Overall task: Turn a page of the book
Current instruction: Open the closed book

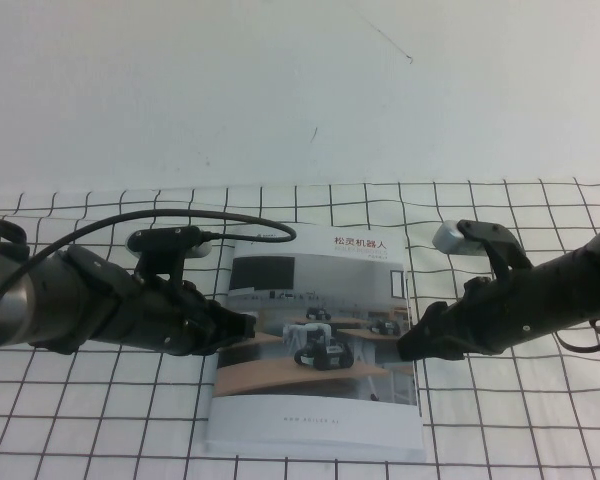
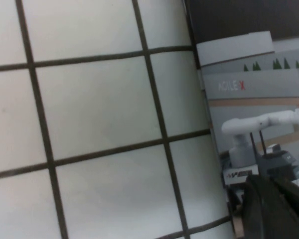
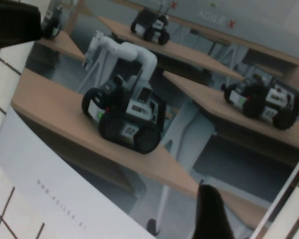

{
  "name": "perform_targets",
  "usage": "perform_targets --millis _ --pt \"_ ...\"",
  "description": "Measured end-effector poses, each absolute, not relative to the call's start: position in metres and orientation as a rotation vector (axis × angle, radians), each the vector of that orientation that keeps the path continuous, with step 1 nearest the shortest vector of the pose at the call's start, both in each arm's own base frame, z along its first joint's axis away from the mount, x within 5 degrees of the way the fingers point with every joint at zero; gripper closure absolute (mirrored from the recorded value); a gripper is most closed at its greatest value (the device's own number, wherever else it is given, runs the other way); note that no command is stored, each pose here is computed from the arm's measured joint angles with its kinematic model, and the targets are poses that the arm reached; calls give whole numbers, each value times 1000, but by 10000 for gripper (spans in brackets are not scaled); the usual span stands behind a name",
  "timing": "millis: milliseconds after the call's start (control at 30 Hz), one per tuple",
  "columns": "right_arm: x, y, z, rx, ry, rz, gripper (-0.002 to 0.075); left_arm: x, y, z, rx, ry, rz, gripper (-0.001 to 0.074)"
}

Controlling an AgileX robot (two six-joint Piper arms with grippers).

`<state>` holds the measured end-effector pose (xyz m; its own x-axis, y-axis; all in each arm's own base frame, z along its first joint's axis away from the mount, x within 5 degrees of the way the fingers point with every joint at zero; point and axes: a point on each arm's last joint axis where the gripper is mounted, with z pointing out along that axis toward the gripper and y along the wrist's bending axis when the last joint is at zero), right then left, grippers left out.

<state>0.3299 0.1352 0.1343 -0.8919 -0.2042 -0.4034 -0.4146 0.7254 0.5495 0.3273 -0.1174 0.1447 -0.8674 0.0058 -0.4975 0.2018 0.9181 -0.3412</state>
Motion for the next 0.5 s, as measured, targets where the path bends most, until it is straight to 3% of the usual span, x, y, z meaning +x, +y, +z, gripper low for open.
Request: perform_targets --millis 500 --pt "331 137 131 -442 2611 987 314 328 -118 141 142 2585 -535 738"
